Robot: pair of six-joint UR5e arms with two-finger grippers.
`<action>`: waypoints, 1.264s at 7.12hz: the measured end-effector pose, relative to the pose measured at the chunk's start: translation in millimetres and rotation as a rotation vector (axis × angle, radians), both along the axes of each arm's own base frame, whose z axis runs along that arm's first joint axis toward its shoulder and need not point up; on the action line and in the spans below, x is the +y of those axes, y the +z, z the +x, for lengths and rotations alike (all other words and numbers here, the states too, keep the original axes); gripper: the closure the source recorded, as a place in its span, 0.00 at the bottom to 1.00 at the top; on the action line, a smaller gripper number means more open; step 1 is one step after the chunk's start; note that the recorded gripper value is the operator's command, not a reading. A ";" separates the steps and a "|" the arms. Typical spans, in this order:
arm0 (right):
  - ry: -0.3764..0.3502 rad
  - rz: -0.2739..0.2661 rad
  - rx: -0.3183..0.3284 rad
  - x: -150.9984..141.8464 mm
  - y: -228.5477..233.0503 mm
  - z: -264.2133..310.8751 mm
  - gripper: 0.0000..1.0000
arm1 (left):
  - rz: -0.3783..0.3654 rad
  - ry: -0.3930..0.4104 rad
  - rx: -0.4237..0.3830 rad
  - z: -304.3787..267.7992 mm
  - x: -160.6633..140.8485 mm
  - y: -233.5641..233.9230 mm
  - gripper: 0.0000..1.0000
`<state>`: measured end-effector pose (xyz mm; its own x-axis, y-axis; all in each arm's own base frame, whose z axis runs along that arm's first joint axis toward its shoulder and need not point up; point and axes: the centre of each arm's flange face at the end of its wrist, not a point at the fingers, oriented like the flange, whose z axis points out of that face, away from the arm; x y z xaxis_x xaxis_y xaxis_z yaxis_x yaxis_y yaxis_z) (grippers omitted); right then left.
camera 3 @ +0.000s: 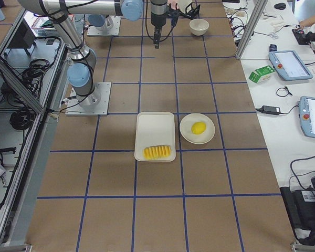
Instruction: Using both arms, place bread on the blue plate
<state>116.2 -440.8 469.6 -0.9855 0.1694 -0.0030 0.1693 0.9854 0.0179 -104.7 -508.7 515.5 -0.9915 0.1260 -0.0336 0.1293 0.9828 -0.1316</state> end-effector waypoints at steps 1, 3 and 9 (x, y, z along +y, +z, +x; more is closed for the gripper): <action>-0.018 0.006 -0.001 -6.5 -2.3 -22.6 0.00 | -0.009 0.049 0.003 25.7 -4.7 4.0 0.00; 0.013 0.024 -0.010 -16.9 -14.5 -99.1 0.00 | -0.016 0.205 0.004 106.4 -10.7 7.4 0.00; 0.025 0.072 0.040 3.4 -106.9 -343.4 0.00 | 0.066 0.728 -0.188 391.9 43.1 -44.5 0.00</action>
